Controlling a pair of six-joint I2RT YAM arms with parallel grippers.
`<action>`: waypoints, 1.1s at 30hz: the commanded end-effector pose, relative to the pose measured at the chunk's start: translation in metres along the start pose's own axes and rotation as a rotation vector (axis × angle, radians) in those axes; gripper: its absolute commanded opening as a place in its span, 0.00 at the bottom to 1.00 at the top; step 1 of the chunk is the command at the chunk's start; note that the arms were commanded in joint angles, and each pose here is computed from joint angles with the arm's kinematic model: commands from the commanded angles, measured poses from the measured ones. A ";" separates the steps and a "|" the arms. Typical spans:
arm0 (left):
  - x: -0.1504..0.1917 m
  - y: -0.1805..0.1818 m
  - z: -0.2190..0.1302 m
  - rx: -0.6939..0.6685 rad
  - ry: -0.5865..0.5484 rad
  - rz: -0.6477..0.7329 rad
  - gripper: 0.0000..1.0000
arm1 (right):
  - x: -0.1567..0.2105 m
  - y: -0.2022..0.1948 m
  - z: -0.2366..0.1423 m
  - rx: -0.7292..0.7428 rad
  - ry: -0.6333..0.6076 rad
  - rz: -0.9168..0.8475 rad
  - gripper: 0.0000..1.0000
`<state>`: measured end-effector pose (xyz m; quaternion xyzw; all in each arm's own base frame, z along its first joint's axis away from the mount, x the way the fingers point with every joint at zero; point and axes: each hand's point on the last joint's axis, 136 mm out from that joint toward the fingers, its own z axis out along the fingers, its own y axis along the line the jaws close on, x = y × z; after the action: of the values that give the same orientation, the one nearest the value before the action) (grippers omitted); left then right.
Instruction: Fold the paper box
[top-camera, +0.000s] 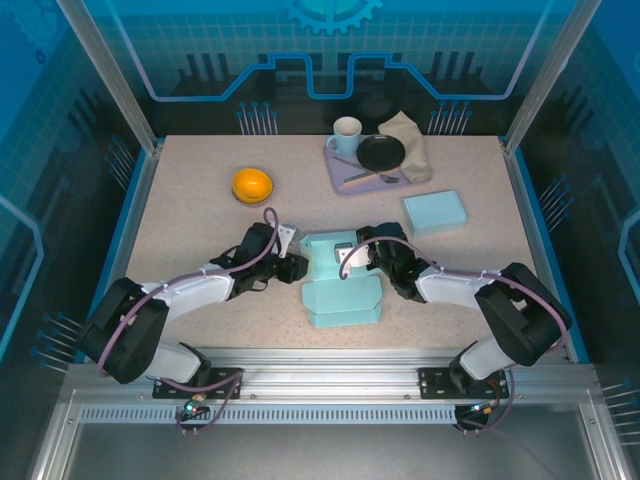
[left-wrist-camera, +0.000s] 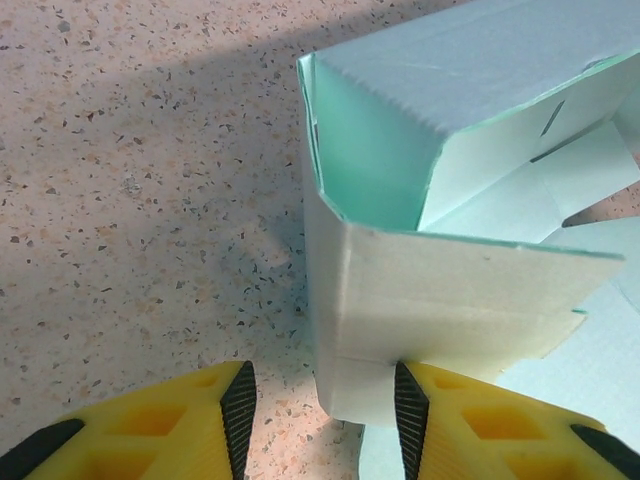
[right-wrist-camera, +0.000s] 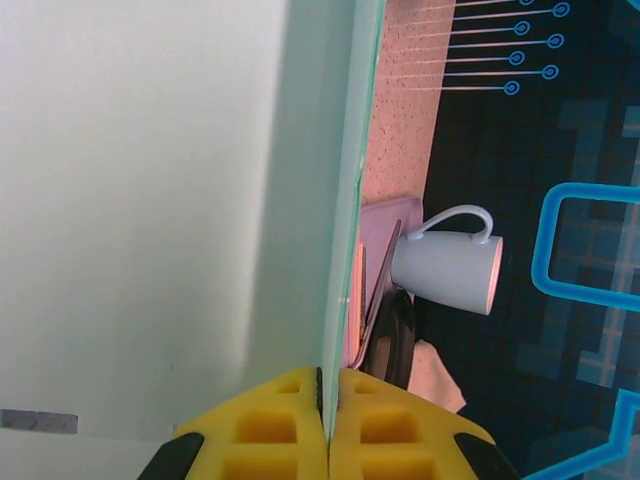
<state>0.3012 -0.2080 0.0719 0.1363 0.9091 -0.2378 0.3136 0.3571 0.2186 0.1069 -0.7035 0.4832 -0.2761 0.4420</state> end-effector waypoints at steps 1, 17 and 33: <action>-0.004 -0.006 0.002 0.017 0.020 0.029 0.45 | -0.004 0.014 0.001 -0.017 0.015 -0.080 0.00; -0.021 -0.009 0.016 -0.054 0.054 0.044 0.53 | -0.011 0.015 -0.001 -0.023 0.005 -0.075 0.00; 0.001 0.005 0.013 -0.143 0.086 0.115 0.53 | -0.014 0.004 -0.006 0.139 0.099 -0.144 0.00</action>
<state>0.3135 -0.2180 0.0660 0.1666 0.9255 -0.1705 0.2942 0.3504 0.2265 0.1152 -0.6824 0.4544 -0.3447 0.4572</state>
